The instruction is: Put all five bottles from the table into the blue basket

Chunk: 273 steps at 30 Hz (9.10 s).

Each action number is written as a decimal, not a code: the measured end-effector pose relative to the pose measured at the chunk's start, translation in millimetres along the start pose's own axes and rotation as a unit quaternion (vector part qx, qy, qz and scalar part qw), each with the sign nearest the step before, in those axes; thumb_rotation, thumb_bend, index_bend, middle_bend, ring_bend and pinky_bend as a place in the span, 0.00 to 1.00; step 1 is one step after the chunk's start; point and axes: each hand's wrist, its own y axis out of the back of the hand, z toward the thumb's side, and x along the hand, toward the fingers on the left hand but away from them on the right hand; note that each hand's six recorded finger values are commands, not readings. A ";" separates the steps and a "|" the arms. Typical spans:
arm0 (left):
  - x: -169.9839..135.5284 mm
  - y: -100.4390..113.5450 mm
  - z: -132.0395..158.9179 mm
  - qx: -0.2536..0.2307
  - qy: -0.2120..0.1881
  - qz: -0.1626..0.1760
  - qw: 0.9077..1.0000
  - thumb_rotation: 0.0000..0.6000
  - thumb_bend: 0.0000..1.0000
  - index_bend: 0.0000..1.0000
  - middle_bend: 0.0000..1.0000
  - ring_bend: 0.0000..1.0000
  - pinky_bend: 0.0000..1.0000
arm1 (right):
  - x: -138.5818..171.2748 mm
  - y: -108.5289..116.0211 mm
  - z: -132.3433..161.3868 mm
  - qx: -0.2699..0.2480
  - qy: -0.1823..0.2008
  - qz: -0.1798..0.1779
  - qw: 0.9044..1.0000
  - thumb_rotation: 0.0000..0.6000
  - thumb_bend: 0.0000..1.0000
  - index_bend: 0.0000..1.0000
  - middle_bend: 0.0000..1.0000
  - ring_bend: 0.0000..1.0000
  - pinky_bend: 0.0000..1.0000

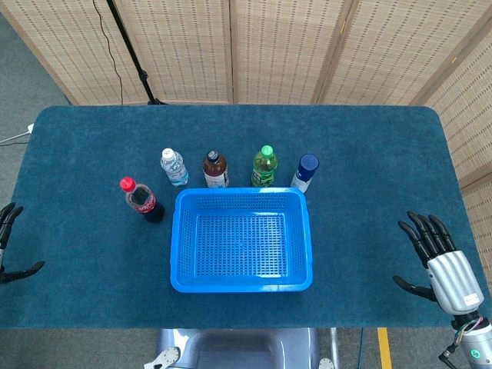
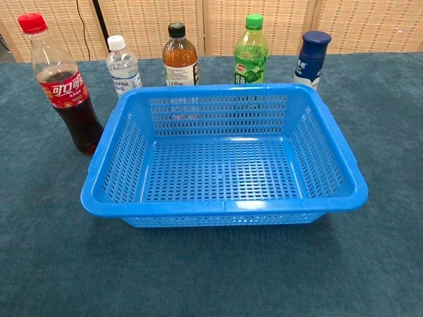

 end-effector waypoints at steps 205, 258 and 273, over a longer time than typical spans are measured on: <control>192.1 -60.8 128.0 -0.192 -0.032 -0.104 0.975 0.99 0.10 0.00 0.00 0.00 0.00 | -14.2 -32.0 -8.9 -0.054 -0.043 0.055 0.996 1.00 0.00 0.00 0.00 0.00 0.00; 263.5 -176.3 226.6 -0.373 -0.046 -0.122 0.919 1.00 0.62 0.37 0.22 0.22 0.38 | -31.0 -47.6 -36.2 -0.057 -0.079 0.085 0.992 1.00 0.00 0.00 0.00 0.00 0.00; 257.1 -119.9 227.0 -0.428 -0.117 -0.067 0.894 1.00 0.63 0.42 0.26 0.27 0.39 | -28.6 -45.3 -31.1 -0.057 -0.070 0.082 0.993 1.00 0.00 0.00 0.00 0.00 0.00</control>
